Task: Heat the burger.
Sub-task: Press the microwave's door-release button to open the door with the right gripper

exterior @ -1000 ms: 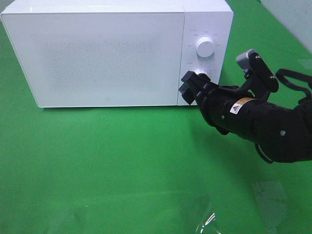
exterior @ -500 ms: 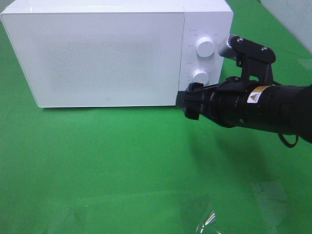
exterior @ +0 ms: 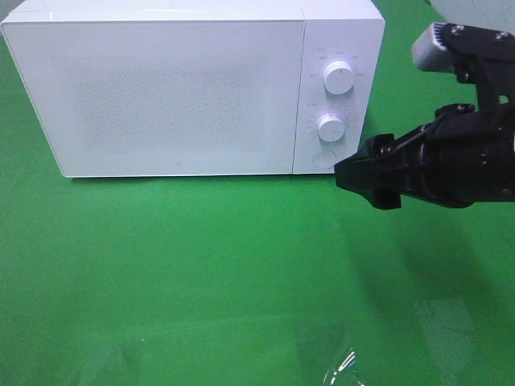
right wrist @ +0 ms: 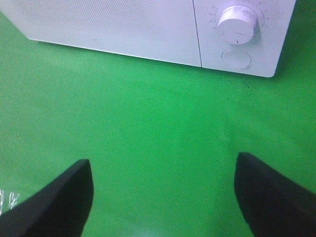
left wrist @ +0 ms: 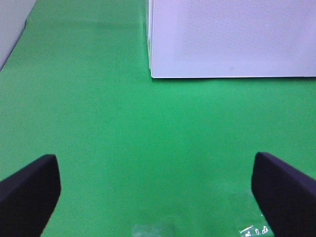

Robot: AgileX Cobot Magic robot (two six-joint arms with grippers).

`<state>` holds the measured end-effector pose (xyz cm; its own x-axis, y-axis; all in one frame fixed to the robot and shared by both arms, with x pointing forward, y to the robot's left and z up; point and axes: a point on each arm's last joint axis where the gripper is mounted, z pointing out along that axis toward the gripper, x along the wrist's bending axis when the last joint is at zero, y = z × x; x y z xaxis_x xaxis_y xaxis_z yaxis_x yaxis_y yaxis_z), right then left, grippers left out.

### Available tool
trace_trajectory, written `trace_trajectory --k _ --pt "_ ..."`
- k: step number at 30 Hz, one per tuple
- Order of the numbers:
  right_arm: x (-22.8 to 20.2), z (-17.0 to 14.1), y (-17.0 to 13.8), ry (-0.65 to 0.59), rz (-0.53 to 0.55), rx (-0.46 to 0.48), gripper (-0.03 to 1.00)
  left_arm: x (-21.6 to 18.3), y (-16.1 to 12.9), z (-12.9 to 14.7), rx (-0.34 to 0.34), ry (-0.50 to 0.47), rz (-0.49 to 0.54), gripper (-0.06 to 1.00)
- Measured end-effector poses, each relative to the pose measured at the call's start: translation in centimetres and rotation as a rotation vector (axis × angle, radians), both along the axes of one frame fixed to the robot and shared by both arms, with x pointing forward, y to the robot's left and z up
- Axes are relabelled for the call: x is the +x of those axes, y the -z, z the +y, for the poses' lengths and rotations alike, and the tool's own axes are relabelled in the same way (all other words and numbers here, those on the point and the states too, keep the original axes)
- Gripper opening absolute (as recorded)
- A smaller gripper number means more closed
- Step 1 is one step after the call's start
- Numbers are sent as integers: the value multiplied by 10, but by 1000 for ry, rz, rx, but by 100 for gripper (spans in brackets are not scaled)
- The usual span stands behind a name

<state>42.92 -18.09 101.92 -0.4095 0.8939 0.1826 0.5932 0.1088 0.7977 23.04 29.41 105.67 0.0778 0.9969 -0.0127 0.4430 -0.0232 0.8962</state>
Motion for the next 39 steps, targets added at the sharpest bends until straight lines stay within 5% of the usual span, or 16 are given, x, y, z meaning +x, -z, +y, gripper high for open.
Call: trace_trajectory --k 22,39 --pt "-86 -53 -50 -39 -29 -55 76 0 0 0 0 0 0 97" --pt "-164 -113 -66 278 -250 -17 76 0 0 0 0 0 0 97"
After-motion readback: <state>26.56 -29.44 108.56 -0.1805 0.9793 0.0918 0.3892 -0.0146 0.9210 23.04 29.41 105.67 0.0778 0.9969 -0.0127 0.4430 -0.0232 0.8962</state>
